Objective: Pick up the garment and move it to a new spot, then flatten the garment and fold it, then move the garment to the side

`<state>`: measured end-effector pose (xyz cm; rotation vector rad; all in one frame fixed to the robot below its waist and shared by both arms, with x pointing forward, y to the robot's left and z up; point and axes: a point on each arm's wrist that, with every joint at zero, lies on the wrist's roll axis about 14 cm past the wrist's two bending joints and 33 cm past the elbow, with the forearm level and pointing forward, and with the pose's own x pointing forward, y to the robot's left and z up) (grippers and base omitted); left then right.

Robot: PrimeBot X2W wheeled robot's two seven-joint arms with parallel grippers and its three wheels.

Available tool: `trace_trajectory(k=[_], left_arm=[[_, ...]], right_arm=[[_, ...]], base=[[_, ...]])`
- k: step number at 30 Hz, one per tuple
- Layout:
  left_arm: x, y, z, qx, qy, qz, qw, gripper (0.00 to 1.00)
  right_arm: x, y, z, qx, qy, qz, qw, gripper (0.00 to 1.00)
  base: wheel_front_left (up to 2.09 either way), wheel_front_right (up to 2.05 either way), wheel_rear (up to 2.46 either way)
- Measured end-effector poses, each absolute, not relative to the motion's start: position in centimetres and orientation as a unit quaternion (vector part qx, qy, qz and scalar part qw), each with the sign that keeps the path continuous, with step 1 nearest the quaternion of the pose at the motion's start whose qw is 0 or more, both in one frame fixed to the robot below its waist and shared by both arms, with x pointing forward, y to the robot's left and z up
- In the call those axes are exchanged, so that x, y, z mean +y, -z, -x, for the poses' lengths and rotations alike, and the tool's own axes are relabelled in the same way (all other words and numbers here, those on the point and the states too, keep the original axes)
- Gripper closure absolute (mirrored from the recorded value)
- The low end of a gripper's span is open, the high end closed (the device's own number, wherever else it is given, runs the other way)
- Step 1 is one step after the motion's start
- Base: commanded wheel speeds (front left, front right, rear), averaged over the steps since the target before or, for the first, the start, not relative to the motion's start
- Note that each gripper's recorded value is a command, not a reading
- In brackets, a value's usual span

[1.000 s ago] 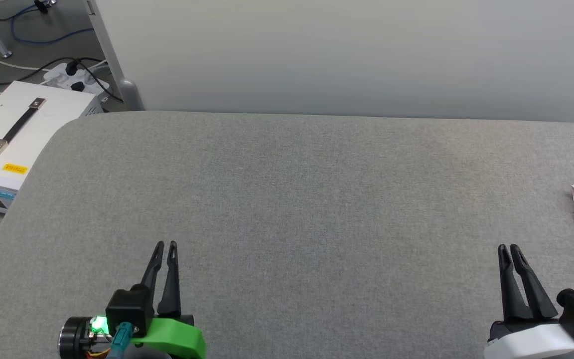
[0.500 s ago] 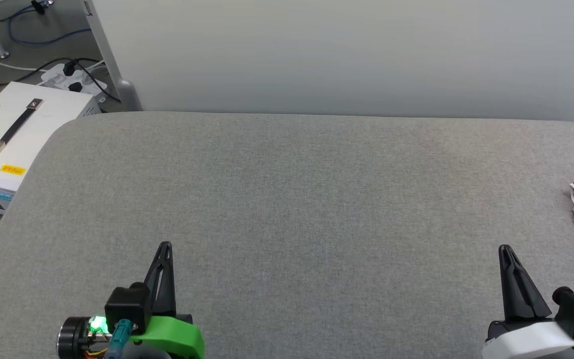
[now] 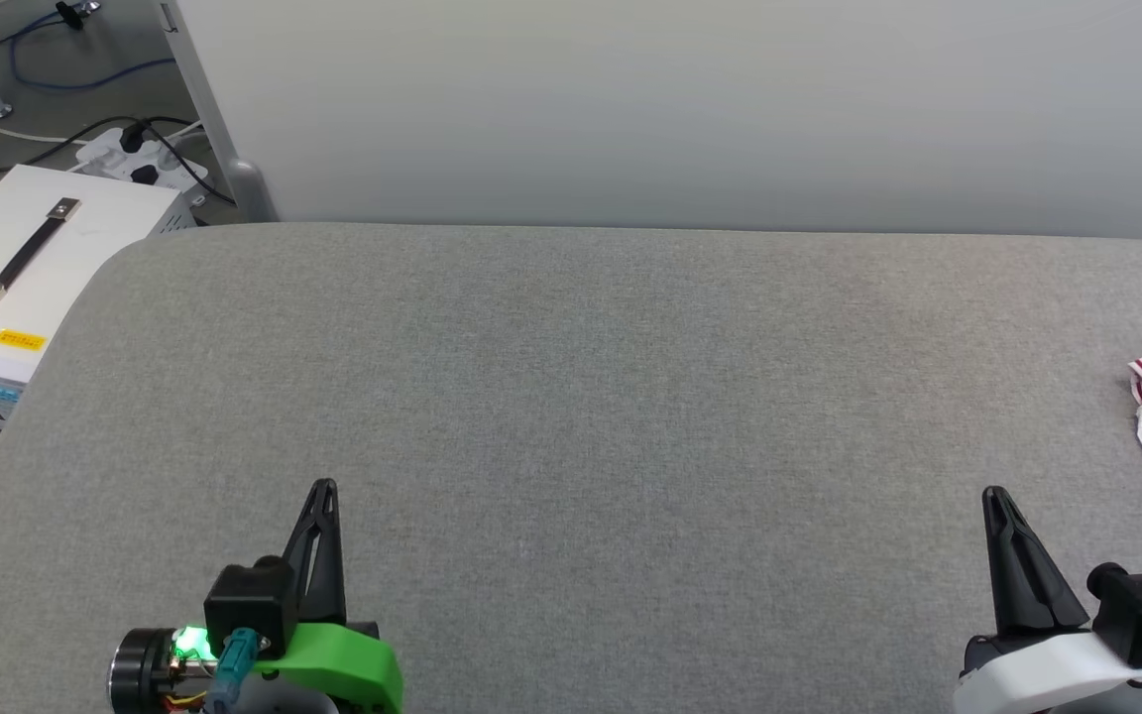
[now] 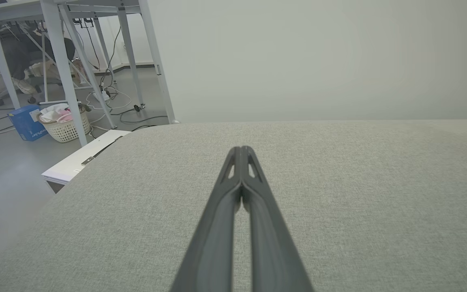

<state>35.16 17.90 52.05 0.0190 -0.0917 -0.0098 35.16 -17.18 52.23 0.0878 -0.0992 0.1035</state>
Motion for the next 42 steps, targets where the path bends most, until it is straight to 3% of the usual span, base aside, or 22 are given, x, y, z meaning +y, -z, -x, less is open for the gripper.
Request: trace_trajectory(k=[42], left_arm=[[17.83,-51.79,-35.80,-0.017,0.003,-0.015,1.000,1.00]], right_arm=[[-16.65,-52.05,-35.82,-0.022,-0.059,-0.015,0.998,1.00]], base=[[0.00,0.00,0.00]])
